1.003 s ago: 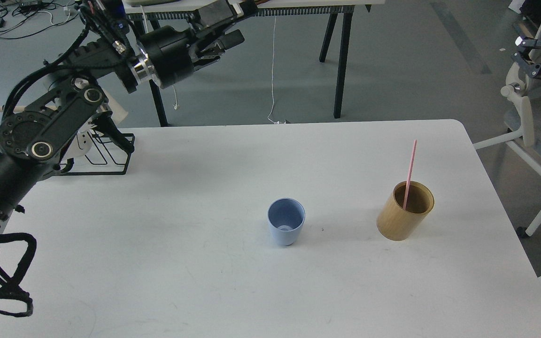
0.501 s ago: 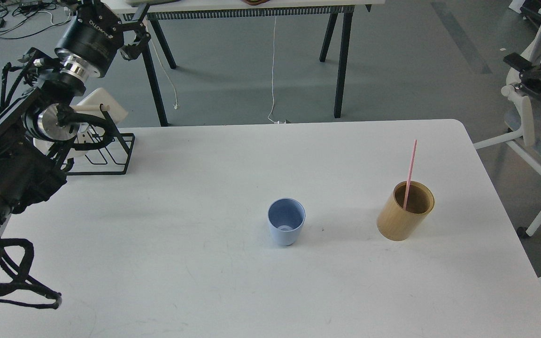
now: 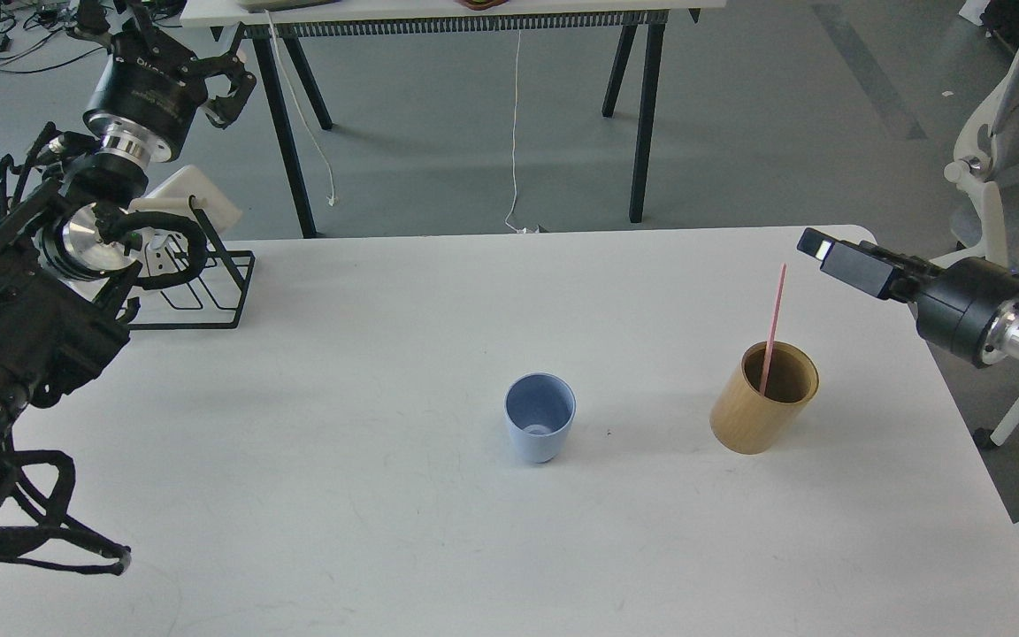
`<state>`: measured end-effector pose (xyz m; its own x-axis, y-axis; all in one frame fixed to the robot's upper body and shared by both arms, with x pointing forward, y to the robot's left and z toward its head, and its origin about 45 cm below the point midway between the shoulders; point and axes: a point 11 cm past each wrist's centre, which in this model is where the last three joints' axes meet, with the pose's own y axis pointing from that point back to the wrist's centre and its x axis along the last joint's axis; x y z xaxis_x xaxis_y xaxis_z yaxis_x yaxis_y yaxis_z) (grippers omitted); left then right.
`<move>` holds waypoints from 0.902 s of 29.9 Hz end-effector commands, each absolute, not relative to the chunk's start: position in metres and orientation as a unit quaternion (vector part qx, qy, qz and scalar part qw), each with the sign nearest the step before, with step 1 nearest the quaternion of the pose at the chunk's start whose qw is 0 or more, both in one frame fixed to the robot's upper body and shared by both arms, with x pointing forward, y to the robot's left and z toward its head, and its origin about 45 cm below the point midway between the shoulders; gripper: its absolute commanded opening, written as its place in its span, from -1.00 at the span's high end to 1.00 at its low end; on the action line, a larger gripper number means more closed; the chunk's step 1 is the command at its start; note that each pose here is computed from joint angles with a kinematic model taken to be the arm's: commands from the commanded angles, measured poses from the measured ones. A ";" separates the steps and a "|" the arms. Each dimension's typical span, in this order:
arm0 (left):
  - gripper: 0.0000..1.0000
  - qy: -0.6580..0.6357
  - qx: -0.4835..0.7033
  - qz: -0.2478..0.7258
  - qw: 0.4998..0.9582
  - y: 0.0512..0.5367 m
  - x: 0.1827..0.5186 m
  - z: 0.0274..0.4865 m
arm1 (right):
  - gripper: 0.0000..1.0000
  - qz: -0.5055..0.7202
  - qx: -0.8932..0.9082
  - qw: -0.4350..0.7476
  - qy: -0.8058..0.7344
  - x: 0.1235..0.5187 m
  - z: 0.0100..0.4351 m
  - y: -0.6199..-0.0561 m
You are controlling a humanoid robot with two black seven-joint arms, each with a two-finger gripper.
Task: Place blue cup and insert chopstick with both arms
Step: 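Reach the right gripper to the red straw in the tan cup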
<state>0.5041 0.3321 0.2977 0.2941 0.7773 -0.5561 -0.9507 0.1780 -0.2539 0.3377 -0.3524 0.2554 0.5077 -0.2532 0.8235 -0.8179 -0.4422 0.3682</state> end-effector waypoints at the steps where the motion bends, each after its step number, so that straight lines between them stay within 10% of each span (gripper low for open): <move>1: -1.00 0.155 -0.289 0.577 0.748 0.335 0.503 0.296 | -0.73 0.391 0.770 0.417 -0.282 0.329 0.228 -0.332; 6: -1.00 0.156 -0.290 0.578 0.747 0.336 0.503 0.295 | -0.25 0.408 0.755 0.450 -0.244 0.333 0.193 -0.329; 17: -0.99 0.155 -0.293 0.580 0.744 0.338 0.502 0.295 | 0.02 0.392 0.745 0.475 -0.257 0.341 0.174 -0.335; 27: -0.99 0.152 -0.292 0.582 0.744 0.342 0.502 0.297 | 0.67 0.393 0.747 0.472 -0.255 0.342 0.174 -0.331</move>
<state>0.5020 0.3421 0.2965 0.2755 0.7769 -0.5662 -0.9546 0.1516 -0.2565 0.3422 -0.3309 0.1743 0.5605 -0.0108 0.8281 -0.7523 -0.4248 0.5036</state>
